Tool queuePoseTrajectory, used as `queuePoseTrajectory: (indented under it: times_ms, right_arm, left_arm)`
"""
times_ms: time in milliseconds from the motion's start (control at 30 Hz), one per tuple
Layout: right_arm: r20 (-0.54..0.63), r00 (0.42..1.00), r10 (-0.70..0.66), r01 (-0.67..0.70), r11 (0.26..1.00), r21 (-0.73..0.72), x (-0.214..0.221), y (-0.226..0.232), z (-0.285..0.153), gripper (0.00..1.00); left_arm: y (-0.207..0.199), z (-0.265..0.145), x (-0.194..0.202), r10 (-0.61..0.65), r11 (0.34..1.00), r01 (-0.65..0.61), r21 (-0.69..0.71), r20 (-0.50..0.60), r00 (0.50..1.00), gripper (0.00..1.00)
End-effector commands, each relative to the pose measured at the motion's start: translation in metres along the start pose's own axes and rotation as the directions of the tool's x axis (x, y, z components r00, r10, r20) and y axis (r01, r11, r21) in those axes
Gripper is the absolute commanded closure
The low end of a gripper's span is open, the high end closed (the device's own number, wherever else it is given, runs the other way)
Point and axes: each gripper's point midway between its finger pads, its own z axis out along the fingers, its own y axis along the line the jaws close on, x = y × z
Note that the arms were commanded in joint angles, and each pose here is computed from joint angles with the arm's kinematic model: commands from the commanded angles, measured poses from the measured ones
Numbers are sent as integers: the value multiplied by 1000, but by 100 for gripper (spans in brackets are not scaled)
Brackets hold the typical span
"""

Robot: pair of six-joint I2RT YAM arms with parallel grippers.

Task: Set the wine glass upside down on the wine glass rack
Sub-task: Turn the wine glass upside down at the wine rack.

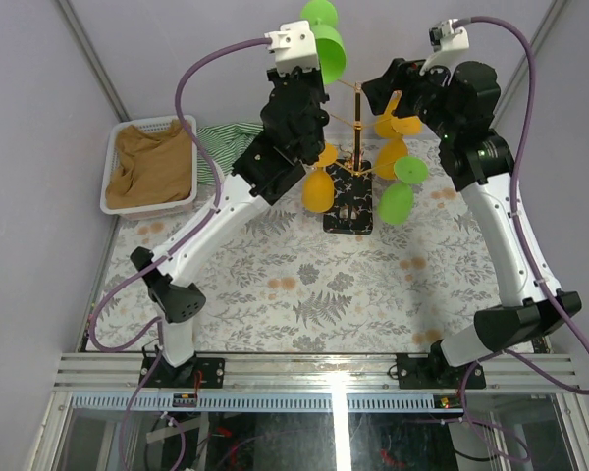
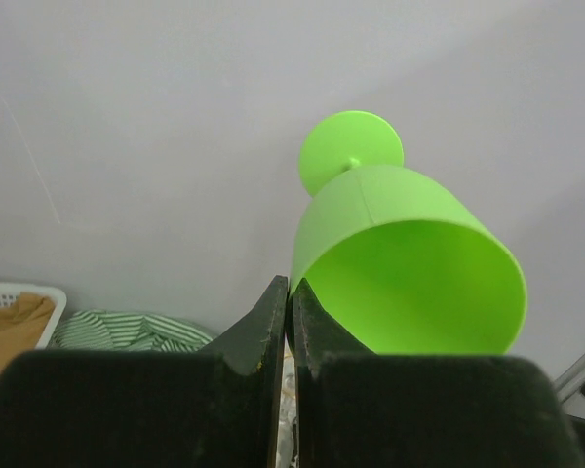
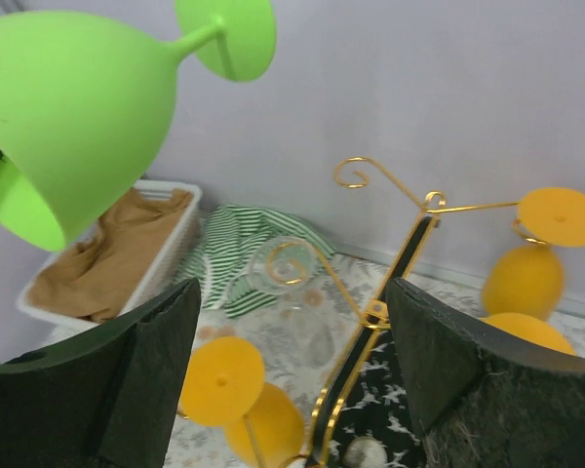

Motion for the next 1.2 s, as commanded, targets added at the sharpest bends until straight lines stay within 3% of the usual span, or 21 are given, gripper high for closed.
queuePoseTrajectory:
  times_ms: [0,200,367,600,1167]
  right_arm:
    - [172,974,-147,131,986,99,-38,-3,-17,17]
    - [201,961,-189,179,981,70,-37,11,-20,22]
    - [222,956,-193,210,976,-54,-37,36,-23,24]
    - [242,952,-189,227,964,-140,-40,54,-29,36]
    - [227,955,-192,236,954,-185,-28,67,16,37]
  left_arm:
    - [4,1,14,-29,999,27,-46,-46,999,100]
    - [8,0,35,-22,997,17,-75,-67,998,100]
    - [12,2,46,-13,995,6,-98,-73,997,100]
    - [12,4,53,-9,994,0,-106,-79,997,100]
    - [8,-2,57,-44,998,38,-59,-110,993,100]
